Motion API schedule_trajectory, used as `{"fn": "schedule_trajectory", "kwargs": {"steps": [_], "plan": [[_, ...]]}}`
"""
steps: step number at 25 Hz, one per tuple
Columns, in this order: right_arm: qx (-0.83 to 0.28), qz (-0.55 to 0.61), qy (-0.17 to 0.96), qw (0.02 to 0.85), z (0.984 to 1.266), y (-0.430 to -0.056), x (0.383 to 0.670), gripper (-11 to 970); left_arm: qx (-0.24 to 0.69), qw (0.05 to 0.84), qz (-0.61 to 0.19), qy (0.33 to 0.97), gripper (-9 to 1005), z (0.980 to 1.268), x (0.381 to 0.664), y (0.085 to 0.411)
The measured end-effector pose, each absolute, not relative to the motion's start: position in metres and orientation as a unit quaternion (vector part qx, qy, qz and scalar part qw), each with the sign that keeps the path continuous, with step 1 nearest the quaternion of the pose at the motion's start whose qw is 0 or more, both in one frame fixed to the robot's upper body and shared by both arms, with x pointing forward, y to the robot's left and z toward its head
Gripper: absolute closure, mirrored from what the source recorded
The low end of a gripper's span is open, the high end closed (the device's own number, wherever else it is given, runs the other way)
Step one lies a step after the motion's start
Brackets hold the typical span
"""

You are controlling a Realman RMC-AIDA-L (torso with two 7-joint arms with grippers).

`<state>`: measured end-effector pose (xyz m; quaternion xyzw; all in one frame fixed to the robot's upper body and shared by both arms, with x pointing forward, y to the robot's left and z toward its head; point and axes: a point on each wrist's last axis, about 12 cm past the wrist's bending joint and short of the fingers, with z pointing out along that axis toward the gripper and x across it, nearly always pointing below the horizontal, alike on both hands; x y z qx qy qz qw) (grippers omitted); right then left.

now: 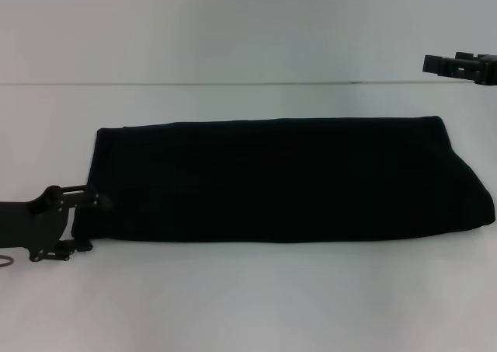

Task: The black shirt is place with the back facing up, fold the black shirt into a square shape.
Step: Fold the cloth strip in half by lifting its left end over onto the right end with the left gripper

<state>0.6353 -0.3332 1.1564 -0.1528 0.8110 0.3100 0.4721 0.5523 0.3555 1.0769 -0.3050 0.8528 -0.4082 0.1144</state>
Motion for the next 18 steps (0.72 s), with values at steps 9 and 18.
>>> {"fn": "schedule_trajectory", "kwargs": {"steps": [9, 18], "plan": [[-0.153, 0.31, 0.811, 0.472, 1.1563, -0.3332, 0.6353, 26, -0.307, 0.122, -0.401, 0.854, 151, 1.0763, 0.5541, 0.3569], [-0.15, 0.31, 0.812, 0.472, 1.1553, -0.3338, 0.6349, 27, -0.308, 0.125, -0.398, 0.855, 151, 1.0744, 0.5546, 0.3565]]}}
